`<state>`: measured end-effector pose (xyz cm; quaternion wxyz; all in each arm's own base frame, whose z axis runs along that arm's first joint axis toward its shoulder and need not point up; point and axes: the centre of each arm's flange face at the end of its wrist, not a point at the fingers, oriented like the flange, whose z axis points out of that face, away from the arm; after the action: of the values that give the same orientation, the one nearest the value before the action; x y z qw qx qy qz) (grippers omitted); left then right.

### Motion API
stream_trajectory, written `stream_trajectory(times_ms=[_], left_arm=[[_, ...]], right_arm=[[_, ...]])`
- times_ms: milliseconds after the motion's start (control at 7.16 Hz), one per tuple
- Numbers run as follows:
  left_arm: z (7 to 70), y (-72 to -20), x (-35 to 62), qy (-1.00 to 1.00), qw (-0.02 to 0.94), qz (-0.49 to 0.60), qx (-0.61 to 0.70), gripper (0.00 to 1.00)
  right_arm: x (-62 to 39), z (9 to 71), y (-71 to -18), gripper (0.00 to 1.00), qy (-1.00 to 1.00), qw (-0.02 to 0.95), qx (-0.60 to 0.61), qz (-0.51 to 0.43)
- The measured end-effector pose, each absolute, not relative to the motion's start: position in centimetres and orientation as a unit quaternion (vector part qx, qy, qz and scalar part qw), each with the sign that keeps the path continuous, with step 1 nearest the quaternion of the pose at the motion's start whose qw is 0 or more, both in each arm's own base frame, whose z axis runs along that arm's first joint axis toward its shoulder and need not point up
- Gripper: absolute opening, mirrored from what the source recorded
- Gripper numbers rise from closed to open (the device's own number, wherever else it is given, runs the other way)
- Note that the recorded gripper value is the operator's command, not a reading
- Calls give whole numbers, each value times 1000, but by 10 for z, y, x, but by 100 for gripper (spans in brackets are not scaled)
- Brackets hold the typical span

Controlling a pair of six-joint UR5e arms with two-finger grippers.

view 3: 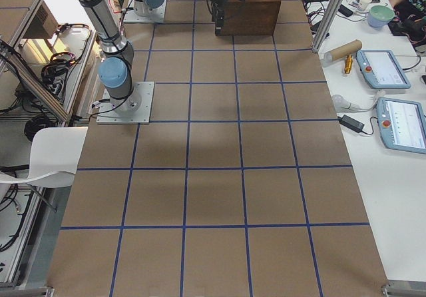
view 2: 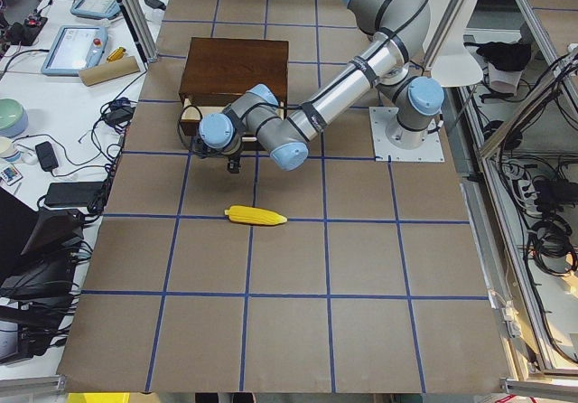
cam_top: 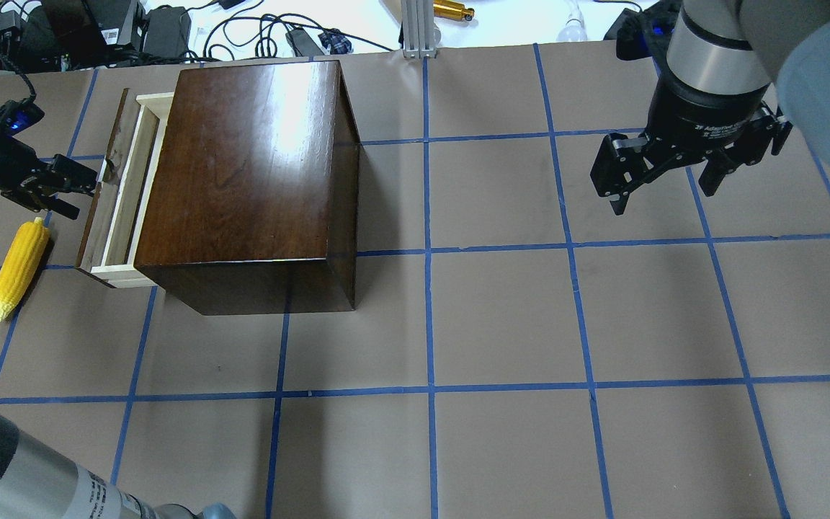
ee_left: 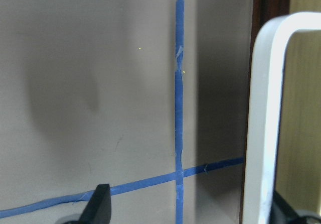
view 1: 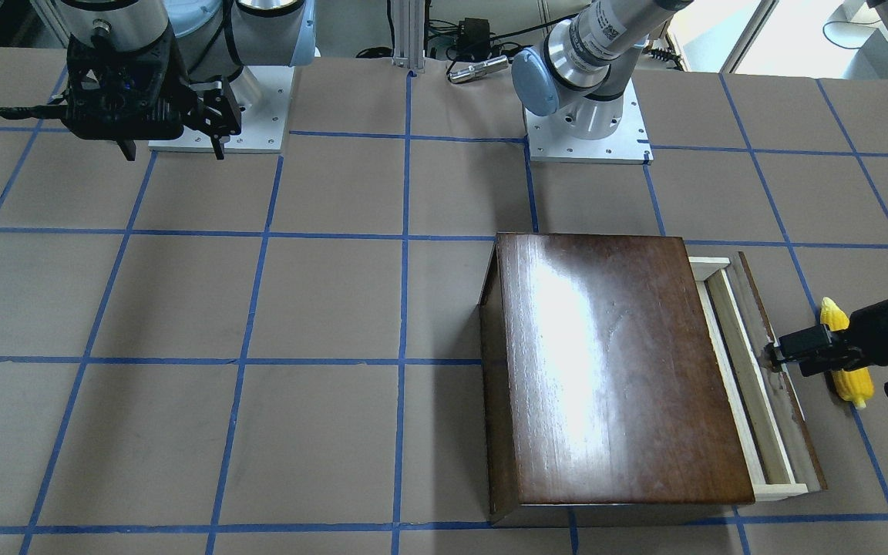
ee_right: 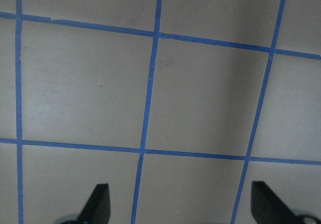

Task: Open drawer and put corn inside
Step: 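Pull the drawer out of the cabinet with the left gripper, then release the handle and lower the left gripper onto the yellow corn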

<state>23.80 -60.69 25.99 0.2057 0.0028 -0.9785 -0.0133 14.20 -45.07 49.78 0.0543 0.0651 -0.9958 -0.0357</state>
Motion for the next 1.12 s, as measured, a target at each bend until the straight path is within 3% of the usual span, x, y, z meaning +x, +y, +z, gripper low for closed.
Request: stream_trajectory(times_ms=[1118], left_arm=[[265, -593, 274, -979, 203, -2, 28, 100]], right_arm=[[142, 498, -451, 100, -996, 54, 65, -36]])
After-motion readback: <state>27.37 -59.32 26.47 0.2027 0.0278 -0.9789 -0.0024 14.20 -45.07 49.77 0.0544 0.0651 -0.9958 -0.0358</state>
